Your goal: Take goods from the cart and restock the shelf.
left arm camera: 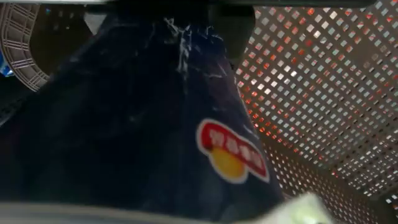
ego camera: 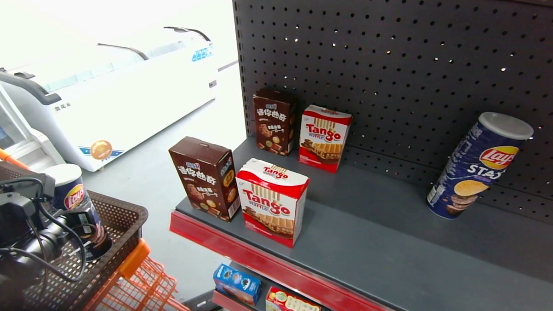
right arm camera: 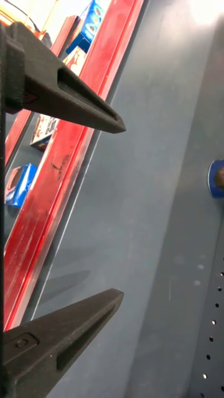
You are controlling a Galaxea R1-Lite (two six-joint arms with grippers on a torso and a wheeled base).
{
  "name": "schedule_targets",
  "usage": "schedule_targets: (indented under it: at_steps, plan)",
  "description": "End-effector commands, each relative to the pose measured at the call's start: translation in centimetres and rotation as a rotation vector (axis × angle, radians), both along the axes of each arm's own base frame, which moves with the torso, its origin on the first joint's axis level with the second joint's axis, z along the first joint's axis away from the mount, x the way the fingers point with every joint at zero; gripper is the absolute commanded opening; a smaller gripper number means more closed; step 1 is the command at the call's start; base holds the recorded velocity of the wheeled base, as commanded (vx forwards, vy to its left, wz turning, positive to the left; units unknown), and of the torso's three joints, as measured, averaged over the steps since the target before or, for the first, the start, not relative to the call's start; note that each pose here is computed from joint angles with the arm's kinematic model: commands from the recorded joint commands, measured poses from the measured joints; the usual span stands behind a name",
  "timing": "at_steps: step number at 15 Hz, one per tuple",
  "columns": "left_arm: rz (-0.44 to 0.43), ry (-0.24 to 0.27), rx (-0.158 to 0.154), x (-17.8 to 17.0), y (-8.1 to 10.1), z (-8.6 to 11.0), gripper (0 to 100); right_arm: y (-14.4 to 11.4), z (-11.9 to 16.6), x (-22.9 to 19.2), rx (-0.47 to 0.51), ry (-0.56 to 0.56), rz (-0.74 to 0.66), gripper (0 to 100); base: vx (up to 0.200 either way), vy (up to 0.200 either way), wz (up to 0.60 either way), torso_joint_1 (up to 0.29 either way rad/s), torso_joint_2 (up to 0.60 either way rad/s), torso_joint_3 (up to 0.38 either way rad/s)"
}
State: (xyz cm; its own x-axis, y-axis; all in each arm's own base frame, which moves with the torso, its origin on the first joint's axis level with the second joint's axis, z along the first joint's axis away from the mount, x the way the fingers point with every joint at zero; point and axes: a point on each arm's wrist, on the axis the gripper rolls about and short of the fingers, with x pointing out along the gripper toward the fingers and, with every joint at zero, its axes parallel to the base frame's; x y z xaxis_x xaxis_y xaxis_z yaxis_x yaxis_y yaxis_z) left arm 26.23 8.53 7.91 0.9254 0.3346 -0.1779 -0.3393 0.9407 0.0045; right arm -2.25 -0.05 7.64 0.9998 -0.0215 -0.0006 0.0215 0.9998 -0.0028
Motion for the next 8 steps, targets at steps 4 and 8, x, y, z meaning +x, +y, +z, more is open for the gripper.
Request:
schedule_targets:
  at_steps: [4,8]
  plan:
    - [-0.020,-0.111,0.084,-0.6,-0.4,3.7,0,0.0,0.0,0.0,0.000,-0.001,0.000,100,0.000,0.000,0.00,0.000,0.00,0.000]
    - [-0.165,-0.188,0.134,-4.3,-1.9,9.2,0,0.0,0.0,0.0,0.000,-0.001,0.000,100,0.000,0.000,0.00,0.000,0.00,0.000]
